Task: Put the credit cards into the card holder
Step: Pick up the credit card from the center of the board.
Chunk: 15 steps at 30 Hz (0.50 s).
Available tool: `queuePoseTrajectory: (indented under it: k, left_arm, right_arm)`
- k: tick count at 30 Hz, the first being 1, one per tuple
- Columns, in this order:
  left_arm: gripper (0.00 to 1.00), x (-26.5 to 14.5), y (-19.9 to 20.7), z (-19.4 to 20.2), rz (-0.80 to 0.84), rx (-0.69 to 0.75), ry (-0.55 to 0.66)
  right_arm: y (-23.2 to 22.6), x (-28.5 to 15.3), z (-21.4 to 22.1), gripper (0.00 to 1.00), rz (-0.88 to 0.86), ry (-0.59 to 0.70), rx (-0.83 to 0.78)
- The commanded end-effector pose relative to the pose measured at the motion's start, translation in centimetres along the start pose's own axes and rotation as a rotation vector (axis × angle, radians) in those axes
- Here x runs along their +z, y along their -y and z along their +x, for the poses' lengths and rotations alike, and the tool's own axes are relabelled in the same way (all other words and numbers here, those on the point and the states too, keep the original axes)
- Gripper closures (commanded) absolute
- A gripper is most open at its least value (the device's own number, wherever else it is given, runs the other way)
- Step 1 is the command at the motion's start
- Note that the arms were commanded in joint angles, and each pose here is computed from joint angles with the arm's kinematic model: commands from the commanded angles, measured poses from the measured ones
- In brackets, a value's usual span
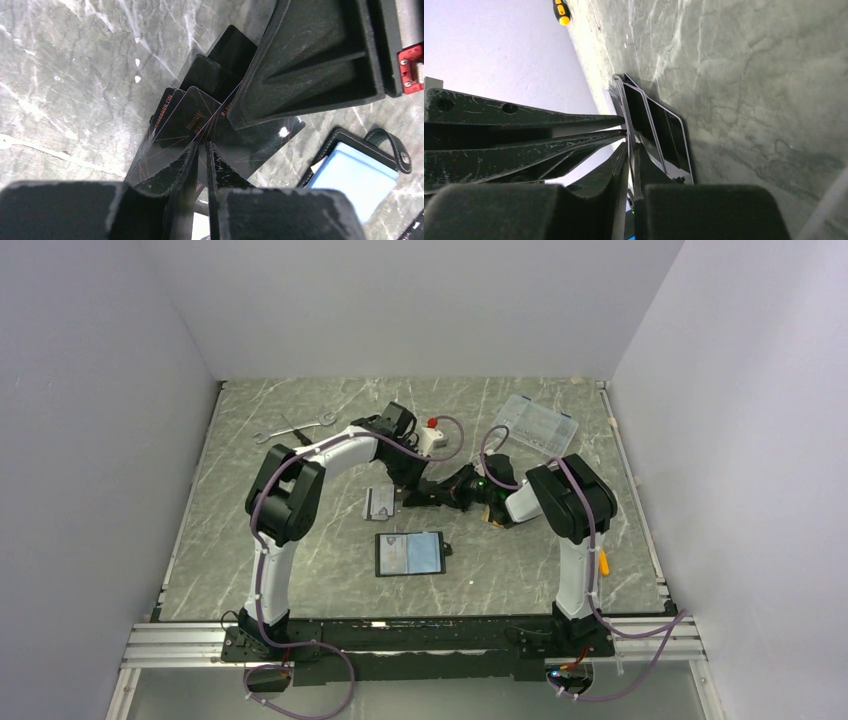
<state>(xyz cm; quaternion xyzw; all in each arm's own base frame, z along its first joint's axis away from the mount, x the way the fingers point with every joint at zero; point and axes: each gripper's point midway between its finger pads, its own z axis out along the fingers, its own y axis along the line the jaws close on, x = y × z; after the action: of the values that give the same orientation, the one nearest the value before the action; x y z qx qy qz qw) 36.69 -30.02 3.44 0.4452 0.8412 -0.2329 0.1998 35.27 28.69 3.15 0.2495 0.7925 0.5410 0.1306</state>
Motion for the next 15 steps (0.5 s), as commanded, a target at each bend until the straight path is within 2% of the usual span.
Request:
queuePoseTrajectory:
  k: [1,5,15]
  left_arm:
    - [0.82,0.1,2.0,0.3,0.149,-0.070,-0.017]
    - [0.77,-1.9,1.5,-1.3,0.196,-0.104,0.049]
    - [0.74,-2.3,-0.2,0.1,0.193,-0.144,0.045]
  right_arm:
    - [-4.5,-0.2,-0.2,0.93,-0.107,0.020,-0.106]
    - [-4.6,-1.0,-0.6,0.98,-0.030,0.046,-0.190]
    - [-3.0,-3.0,-1.0,0.92,0.132,0.069,-0.287]
